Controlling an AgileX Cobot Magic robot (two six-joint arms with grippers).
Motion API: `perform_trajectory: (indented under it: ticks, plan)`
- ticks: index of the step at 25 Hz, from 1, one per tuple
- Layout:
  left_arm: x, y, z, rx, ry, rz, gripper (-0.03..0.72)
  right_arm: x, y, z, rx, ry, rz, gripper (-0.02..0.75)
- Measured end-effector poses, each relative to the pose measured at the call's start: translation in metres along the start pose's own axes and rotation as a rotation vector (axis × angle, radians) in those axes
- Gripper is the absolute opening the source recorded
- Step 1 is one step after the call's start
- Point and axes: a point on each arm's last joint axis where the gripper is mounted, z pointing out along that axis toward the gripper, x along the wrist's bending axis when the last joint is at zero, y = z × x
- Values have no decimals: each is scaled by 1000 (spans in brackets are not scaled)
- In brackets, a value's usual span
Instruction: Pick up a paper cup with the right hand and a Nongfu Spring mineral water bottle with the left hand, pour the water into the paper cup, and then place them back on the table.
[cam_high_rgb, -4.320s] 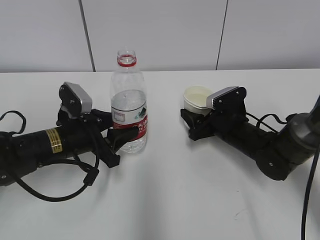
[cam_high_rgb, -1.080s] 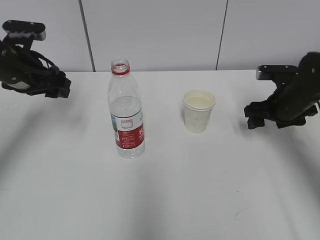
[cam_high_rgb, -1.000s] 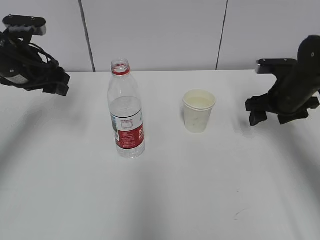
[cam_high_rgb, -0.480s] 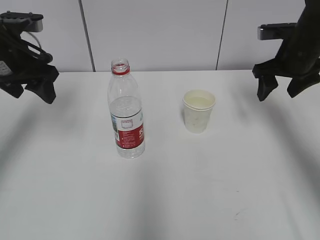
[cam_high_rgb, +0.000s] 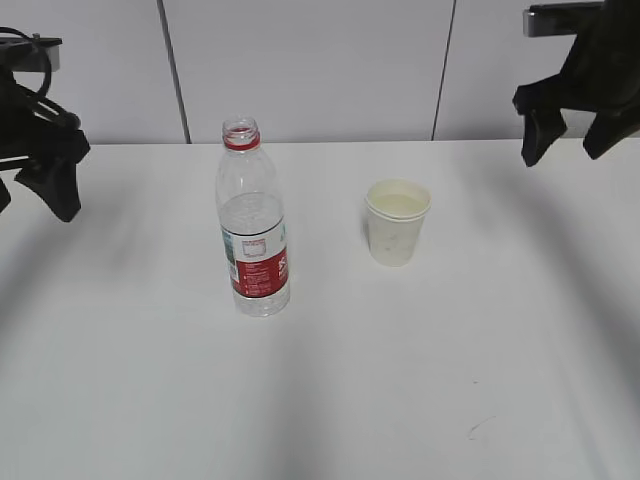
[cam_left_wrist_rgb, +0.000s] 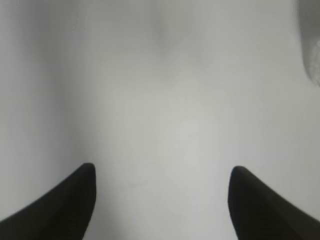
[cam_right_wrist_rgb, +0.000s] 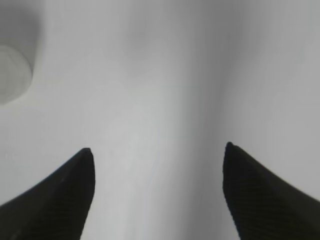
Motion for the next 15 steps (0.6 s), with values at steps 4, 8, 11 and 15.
perform_trajectory:
  ticks: [4, 8, 11, 15]
  plan:
    - [11, -1, -1, 2, 5, -34, 502, 0, 10, -17, -65, -3, -2, 588]
    - [14, -3, -6, -10, 19, -33, 502, 0, 12, -21, -78, -4, -3, 588]
    - [13, -5, -12, -24, 20, -33, 502, 0, 11, -24, -80, -4, -3, 588]
    - [13, -9, -27, -64, 22, -34, 502, 0, 8, -42, -116, -6, -4, 587]
